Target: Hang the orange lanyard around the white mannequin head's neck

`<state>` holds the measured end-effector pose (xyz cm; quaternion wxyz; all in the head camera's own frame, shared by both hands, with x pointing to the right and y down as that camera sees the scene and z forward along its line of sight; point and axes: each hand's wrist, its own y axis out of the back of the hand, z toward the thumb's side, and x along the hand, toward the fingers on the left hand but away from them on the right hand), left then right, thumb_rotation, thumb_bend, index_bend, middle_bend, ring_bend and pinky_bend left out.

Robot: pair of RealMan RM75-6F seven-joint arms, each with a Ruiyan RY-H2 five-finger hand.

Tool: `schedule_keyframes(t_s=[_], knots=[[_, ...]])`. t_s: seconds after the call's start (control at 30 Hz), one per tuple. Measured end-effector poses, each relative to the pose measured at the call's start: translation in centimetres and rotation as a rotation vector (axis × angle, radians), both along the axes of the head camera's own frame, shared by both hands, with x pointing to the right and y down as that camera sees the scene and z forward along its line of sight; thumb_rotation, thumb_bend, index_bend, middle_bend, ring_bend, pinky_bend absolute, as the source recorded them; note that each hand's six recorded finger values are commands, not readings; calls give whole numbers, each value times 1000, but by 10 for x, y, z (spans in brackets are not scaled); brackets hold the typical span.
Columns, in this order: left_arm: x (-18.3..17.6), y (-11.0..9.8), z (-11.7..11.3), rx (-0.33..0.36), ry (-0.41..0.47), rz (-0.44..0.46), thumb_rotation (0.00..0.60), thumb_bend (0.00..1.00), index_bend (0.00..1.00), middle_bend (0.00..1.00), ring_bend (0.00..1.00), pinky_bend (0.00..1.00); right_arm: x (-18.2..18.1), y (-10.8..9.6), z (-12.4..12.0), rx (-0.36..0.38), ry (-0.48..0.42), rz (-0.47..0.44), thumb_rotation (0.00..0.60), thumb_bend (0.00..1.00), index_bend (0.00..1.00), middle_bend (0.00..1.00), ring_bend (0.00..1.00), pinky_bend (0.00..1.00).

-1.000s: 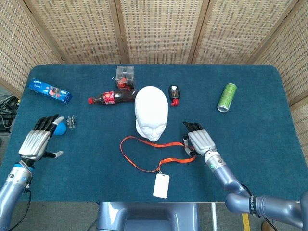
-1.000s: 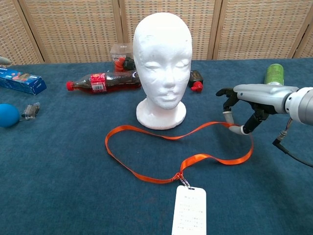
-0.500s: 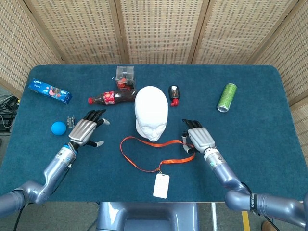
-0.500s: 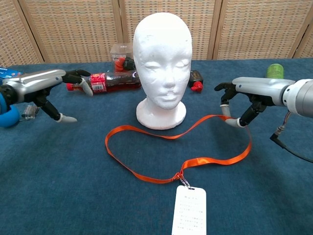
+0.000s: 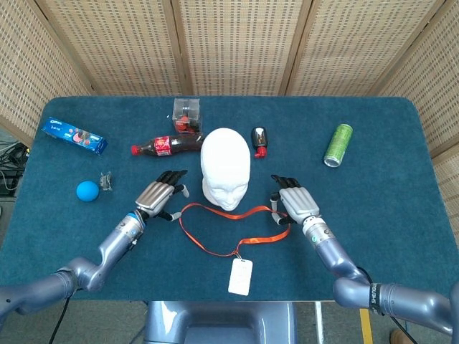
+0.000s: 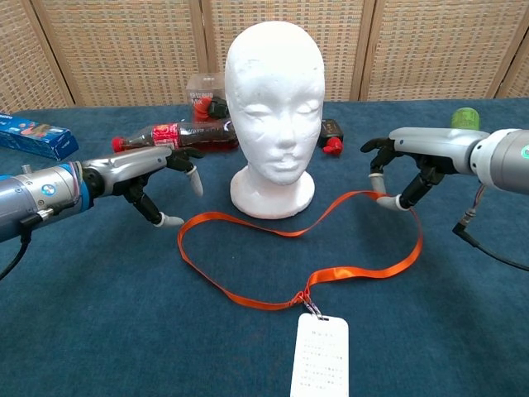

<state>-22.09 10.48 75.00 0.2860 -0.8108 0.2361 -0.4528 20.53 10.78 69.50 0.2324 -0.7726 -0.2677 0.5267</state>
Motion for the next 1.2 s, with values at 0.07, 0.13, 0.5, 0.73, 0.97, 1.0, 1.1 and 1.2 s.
schedule_keyframes(t_s=[0.07, 0.13, 0.5, 0.73, 0.97, 1.0, 1.1, 1.2], knots=[[5, 1, 5, -3, 0, 4, 600, 337, 407, 0, 0, 0, 0, -1, 0, 0, 0, 1, 600, 661, 687, 0, 0, 0], [9, 1, 9, -6, 2, 4, 600, 356, 408, 0, 0, 0, -1, -2, 1, -1, 1, 3, 600, 661, 687, 0, 0, 0], [26, 1, 25, -31, 4, 12, 600, 364, 490, 0, 0, 0, -1, -5, 4, -5, 1, 7, 600, 661, 688, 0, 0, 0], [33, 2, 30, -25, -5, 19, 600, 450, 534, 0, 0, 0, 1, -6, 5, -3, 4, 9, 600, 661, 687, 0, 0, 0], [34, 3, 27, -9, 8, 20, 600, 463, 591, 0, 0, 0, 1, -4, 2, -2, -2, 1, 600, 661, 689, 0, 0, 0], [34, 3, 26, -8, 11, 20, 600, 462, 597, 0, 0, 0, 1, -4, 2, -1, -3, 0, 600, 662, 689, 0, 0, 0], [32, 3, 22, 1, 22, 19, 600, 460, 622, 0, 0, 0, 0, -3, -2, 0, -10, -2, 600, 661, 691, 0, 0, 0], [30, 3, 16, 24, 37, 22, 600, 462, 642, 0, 0, 0, -1, -1, -6, 5, -17, -8, 600, 661, 693, 0, 0, 0]])
